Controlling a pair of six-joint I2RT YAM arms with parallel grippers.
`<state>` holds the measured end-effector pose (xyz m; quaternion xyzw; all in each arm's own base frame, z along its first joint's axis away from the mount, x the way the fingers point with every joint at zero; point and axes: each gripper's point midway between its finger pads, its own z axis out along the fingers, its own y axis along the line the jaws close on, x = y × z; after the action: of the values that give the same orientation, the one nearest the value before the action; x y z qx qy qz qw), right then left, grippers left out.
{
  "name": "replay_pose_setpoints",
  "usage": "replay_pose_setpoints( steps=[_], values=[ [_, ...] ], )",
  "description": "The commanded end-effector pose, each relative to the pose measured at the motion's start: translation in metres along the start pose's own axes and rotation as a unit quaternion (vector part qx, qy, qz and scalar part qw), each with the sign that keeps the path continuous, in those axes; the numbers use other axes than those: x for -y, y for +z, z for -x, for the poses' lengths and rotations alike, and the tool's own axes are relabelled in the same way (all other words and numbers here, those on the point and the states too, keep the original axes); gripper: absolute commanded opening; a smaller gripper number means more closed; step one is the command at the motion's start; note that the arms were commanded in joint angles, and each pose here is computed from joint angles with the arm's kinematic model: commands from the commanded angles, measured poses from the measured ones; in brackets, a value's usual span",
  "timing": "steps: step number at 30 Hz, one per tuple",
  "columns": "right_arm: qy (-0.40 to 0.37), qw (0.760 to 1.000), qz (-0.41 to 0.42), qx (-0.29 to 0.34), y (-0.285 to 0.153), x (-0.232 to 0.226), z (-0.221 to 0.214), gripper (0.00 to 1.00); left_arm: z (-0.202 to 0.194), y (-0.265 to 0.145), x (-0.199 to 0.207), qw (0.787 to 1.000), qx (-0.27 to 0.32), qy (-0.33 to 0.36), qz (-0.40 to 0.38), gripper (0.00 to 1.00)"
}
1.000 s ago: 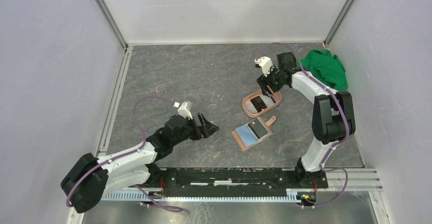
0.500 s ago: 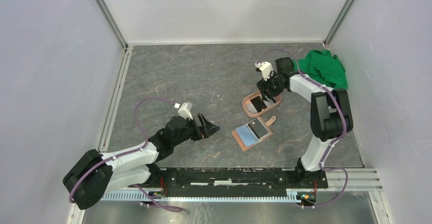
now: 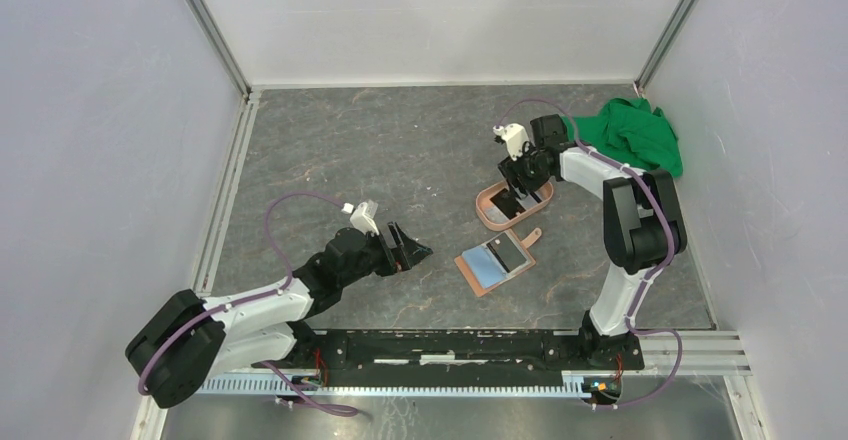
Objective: Put the credit cards into the card holder
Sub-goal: Pick up the credit card from the storage box.
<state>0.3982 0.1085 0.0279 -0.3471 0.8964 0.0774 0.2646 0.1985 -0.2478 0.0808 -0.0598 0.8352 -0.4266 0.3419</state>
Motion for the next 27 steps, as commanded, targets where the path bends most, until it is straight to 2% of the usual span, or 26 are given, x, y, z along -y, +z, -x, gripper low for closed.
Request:
replay_pose_setpoints(
  steps=[1,5,10,16,20,27],
  values=[
    [-0.004,1.0,-0.003,-0.009,0.008,0.002,-0.002,0.57,0.006,0.001,0.013,1.0,0.007,-0.012,-0.023,0.95],
    [-0.007,1.0,0.005,-0.004,0.006,0.0,0.001,0.46,0.007,0.002,0.016,1.0,0.006,-0.012,-0.028,0.95],
    [-0.016,0.999,0.017,0.026,-0.005,-0.005,0.015,0.41,0.008,0.002,0.019,0.999,0.006,-0.014,-0.032,0.95],
    [-0.028,0.997,0.045,0.057,-0.018,-0.017,0.027,0.44,0.008,0.002,0.02,0.999,0.004,-0.014,-0.032,0.95],
    [-0.028,0.991,0.108,0.077,-0.019,-0.044,0.031,0.49,0.009,0.003,0.023,0.999,0.004,-0.014,-0.035,0.95],
    [-0.03,0.992,0.107,0.06,-0.011,-0.054,0.025,0.58,0.01,0.003,0.024,0.999,0.004,-0.017,-0.036,0.95]
  ],
)
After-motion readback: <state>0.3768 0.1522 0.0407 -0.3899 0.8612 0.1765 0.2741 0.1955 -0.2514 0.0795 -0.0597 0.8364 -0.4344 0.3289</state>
